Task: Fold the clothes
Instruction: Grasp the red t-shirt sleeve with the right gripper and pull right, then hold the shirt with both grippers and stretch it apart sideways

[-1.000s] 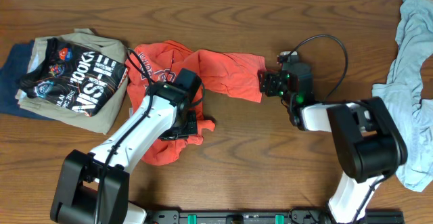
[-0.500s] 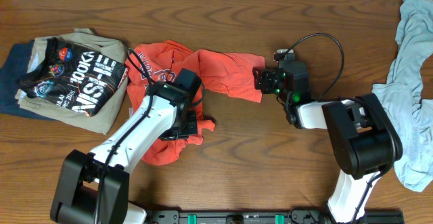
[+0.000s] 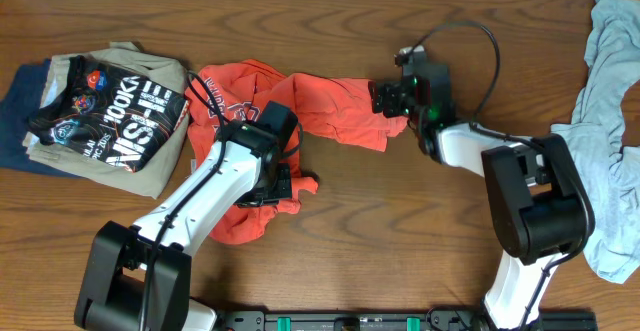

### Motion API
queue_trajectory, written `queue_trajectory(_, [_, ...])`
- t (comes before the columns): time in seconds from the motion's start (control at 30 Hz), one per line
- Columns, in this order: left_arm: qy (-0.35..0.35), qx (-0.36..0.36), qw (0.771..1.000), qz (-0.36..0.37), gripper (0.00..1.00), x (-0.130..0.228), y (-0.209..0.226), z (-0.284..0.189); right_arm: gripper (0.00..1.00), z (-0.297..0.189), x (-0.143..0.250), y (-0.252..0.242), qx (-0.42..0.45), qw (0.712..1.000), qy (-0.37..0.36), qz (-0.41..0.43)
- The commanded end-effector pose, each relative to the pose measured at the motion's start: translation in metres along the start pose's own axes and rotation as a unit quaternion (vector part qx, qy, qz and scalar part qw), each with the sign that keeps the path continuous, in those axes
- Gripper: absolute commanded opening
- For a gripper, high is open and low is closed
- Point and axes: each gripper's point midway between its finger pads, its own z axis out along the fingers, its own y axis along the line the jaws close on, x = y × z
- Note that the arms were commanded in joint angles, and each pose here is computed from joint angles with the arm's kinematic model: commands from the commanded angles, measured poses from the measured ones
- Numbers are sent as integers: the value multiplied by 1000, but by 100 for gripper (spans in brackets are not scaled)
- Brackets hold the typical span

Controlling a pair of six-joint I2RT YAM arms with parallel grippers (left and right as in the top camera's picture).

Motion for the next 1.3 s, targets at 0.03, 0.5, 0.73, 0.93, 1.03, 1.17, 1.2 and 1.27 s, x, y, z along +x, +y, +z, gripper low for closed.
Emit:
queue_trajectory(0.03, [-4,-6,1000,-3,6,-1,4,0,82,9,13,4,12,999,20,-28])
queue_trajectory(0.5, [-6,-6,1000,-3,6,-2,4,0,14,24,54,13,4,997,68,-33])
queue_trajectory(0.73, [-1,-9,1000,1,6,1,5,0,1,-17,-13,-40,122,992,0,-10])
queue_trajectory(0.93, [0,-26,1000,12,6,2,12,0,1,-121,-74,-134,280,959,-40,27])
queue_trajectory(1.03, [-2,-25,1000,12,6,2,11,0,1,-160,-76,-167,308,949,-32,58])
queue_trajectory(1.17, [0,-22,1000,12,6,2,10,0,1,-181,-43,-176,281,954,39,94])
queue_trajectory(1.2, [1,-20,1000,12,6,3,10,0,1,-182,-31,-175,275,954,62,100])
queue_trajectory(1.27, [5,-22,1000,12,6,4,11,-1,1,-188,1,-169,269,948,126,117])
